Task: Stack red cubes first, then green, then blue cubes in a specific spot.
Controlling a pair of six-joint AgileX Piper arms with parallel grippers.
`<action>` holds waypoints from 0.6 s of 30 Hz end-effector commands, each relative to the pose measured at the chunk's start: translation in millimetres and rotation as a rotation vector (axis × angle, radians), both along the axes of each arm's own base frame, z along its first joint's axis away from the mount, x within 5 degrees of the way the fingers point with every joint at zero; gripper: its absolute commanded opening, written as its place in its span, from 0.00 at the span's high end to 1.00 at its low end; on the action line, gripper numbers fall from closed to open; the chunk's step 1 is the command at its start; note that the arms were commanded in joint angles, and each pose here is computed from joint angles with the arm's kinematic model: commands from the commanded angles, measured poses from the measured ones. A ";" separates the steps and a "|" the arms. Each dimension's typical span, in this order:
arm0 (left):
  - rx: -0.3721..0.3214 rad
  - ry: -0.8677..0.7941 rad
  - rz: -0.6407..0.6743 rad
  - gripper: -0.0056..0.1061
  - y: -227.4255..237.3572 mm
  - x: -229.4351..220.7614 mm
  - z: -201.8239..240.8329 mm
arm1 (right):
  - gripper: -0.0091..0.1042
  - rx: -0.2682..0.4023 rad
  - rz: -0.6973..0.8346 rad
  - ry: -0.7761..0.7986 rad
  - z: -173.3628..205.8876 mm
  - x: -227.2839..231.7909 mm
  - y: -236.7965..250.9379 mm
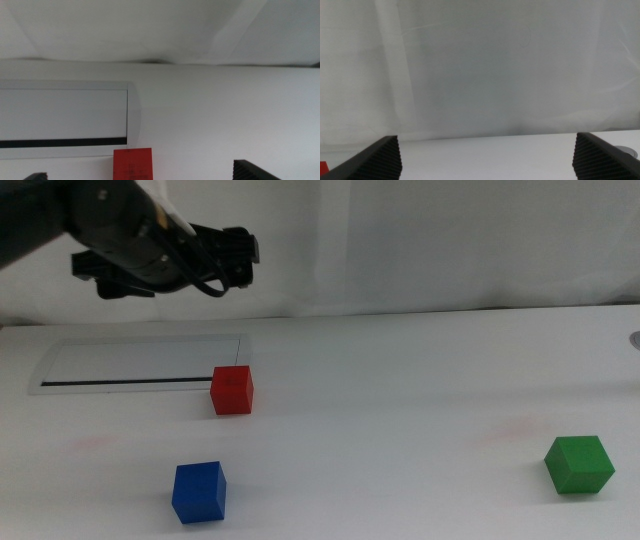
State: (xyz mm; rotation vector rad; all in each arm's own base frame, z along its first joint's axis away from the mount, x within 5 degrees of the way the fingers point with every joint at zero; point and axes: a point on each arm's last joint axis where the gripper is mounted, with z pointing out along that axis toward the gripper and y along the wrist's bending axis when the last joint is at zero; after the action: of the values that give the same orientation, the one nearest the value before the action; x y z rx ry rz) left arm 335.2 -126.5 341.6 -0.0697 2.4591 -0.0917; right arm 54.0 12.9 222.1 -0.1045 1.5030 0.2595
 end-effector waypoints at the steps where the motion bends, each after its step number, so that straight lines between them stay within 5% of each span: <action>1: 0.012 0.040 0.007 0.14 -6.2 10.8 -9.8 | 0.10 -0.009 0.001 -0.007 0.9 0.4 0.1; 9: 0.077 0.147 -0.002 0.14 -18.2 41.2 -46.1 | 0.10 -0.009 0.001 -0.007 0.9 0.4 0.1; 18: 0.030 0.276 -0.014 0.14 -15.7 60.5 -92.2 | 0.10 -0.008 0.002 -0.004 0.7 0.4 0.2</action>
State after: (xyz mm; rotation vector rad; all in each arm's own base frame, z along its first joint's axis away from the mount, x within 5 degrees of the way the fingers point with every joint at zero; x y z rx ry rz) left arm 391.7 -142.9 252.5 -0.0413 2.7397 -0.0349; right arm 54.0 12.9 222.1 -0.1045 1.5030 0.2595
